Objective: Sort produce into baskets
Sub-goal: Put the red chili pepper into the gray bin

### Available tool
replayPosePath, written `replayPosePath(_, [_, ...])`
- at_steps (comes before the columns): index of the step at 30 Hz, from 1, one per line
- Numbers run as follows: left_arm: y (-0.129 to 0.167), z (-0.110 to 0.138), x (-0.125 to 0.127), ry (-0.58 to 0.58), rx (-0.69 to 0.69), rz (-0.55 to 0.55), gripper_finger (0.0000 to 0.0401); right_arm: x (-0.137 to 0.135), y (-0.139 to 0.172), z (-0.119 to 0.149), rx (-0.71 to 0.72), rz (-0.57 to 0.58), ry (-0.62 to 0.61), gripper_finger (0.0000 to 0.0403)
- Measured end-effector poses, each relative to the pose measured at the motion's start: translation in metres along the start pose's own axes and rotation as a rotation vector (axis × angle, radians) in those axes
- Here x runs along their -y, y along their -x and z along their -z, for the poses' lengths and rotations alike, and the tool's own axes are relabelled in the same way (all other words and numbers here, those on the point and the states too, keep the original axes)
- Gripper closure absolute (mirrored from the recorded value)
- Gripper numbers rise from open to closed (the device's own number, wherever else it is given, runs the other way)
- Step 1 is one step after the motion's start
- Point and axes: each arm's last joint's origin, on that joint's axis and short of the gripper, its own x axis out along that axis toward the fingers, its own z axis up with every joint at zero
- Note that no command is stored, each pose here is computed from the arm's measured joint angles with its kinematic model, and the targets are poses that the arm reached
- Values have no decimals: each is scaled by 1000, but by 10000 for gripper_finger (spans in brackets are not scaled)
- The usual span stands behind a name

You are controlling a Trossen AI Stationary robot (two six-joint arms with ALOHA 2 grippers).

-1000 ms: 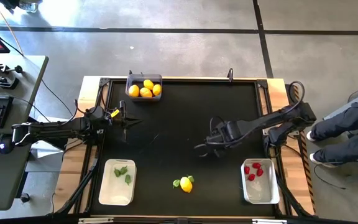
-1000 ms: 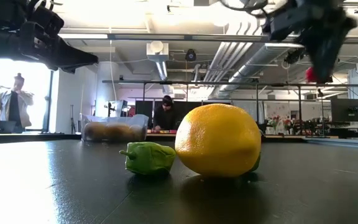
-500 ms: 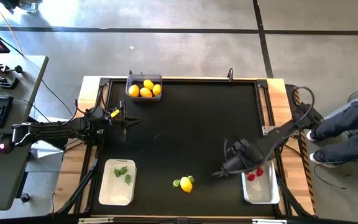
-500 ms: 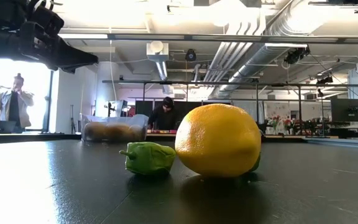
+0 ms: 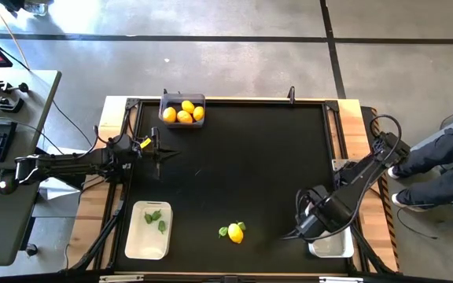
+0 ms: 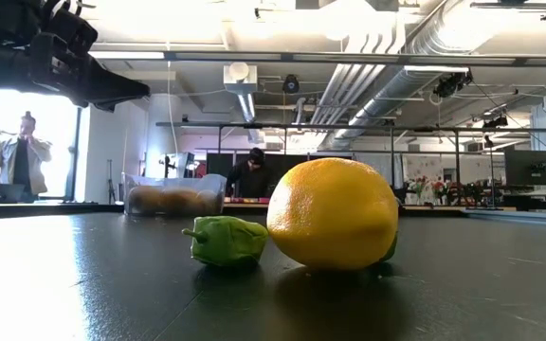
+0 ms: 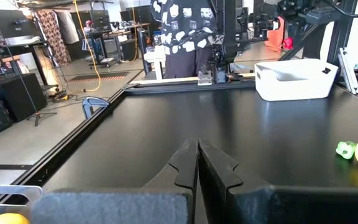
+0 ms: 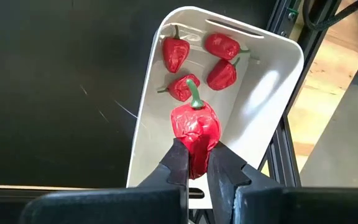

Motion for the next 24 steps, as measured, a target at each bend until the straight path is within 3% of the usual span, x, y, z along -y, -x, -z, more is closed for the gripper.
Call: replayPosePath(24, [0,0,0,0,-1,0,400,-9,3,-8,-19,-59,35,386])
